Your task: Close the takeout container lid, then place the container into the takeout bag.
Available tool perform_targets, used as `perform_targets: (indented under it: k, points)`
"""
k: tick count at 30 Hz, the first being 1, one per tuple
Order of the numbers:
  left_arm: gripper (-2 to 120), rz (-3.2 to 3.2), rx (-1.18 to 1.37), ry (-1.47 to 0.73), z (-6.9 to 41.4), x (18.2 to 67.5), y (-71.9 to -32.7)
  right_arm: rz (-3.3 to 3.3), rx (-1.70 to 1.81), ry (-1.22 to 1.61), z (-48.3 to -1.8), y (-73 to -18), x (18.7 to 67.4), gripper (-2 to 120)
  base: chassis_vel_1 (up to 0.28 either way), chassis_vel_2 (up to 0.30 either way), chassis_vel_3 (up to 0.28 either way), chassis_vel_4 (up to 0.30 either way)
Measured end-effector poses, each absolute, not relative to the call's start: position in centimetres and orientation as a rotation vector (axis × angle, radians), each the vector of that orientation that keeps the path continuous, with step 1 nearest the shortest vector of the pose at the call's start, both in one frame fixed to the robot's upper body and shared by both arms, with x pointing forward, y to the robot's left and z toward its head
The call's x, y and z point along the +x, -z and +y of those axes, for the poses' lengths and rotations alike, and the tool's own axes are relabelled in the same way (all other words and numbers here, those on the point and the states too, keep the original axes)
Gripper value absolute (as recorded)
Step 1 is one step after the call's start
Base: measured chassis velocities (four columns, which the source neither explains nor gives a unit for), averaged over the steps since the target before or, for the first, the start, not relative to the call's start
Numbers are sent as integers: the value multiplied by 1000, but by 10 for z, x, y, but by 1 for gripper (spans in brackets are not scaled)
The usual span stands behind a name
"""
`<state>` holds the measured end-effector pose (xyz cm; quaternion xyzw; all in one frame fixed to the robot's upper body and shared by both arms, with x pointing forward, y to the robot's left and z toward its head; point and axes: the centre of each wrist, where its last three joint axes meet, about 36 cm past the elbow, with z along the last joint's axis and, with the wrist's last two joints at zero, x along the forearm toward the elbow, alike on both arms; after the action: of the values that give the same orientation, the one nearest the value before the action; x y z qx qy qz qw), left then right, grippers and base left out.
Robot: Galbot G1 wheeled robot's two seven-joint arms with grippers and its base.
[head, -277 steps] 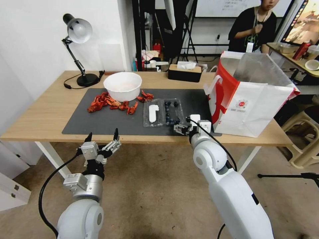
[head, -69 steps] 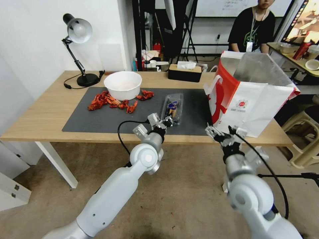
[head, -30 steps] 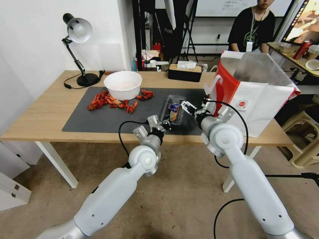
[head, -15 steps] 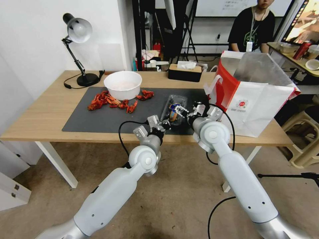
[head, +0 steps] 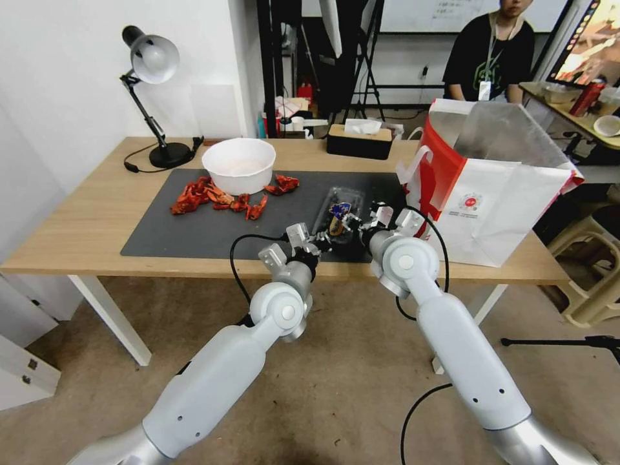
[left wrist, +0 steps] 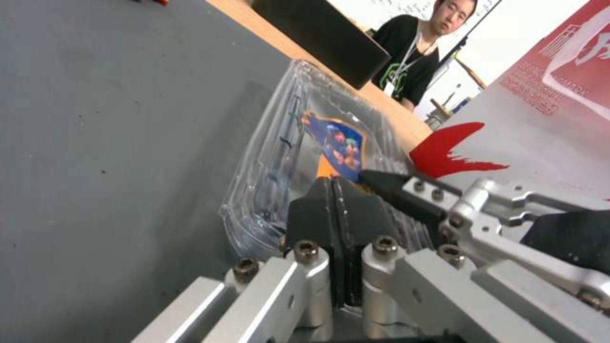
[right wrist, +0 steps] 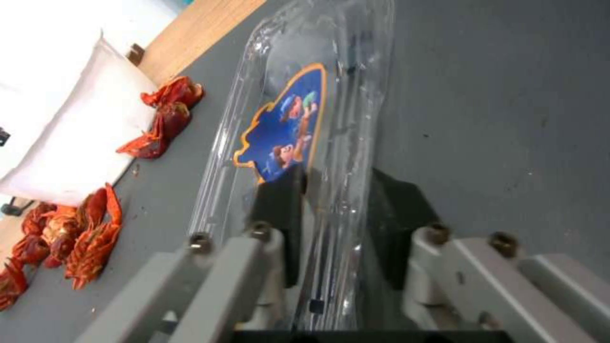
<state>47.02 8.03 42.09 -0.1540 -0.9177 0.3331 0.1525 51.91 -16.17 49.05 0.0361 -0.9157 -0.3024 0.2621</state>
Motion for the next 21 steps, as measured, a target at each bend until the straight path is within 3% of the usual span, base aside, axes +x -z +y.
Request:
perform_targets:
  k: [6, 15, 21]
  points:
    - [0, -2642, -444, -947, 81, 470, -421, -2477, 95, 815, -161, -488, 520, 0, 0, 0, 0, 0]
    - [0, -2741, -476, -882, 88, 468, -423, -2484, 94, 815, -162, -485, 518, 0, 0, 0, 0, 0]
    - [22, -2916, -533, -724, 106, 460, -423, -2493, 91, 811, -162, -484, 517, 0, 0, 0, 0, 0]
